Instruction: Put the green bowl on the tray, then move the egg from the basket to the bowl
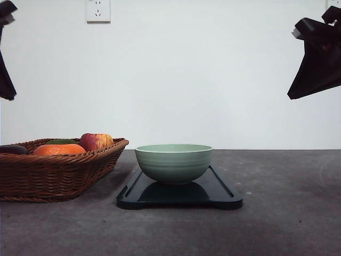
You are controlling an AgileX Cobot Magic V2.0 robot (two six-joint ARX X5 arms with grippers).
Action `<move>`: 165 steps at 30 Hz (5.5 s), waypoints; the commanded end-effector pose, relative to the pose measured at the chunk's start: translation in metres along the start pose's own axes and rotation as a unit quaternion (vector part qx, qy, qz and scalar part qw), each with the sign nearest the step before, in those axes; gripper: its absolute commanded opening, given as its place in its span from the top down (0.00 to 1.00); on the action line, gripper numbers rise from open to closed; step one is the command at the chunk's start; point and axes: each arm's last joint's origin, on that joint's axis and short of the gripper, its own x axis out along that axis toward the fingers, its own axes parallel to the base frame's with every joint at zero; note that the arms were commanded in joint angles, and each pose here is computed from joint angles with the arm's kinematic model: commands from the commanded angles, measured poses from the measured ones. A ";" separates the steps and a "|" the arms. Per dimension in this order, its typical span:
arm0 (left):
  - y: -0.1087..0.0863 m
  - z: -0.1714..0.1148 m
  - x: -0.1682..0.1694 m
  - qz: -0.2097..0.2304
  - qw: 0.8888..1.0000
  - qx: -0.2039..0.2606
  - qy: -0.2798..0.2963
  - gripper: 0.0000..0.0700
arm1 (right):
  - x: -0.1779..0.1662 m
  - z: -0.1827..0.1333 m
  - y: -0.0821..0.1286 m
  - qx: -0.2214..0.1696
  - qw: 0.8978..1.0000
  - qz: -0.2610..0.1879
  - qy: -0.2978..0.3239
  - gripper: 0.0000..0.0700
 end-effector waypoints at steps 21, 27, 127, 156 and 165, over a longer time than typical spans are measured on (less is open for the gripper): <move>0.028 -0.111 -0.016 0.129 0.951 -0.127 -0.251 1.00 | 0.001 0.001 0.001 0.001 1.000 0.002 -0.004 0.98; 0.029 -0.131 -0.004 0.133 0.948 -0.137 -0.257 1.00 | 0.001 0.001 0.001 0.001 1.000 0.002 -0.004 0.98; 0.029 -0.137 0.002 0.134 0.945 -0.131 -0.268 1.00 | -0.044 -0.119 -0.035 0.060 0.953 -0.199 -0.219 0.98; 0.029 -0.137 0.002 0.134 0.945 -0.131 -0.268 1.00 | -0.044 -0.119 -0.035 0.060 0.953 -0.199 -0.219 0.98; 0.029 -0.137 0.002 0.134 0.945 -0.131 -0.268 1.00 | -0.044 -0.119 -0.035 0.060 0.953 -0.199 -0.219 0.98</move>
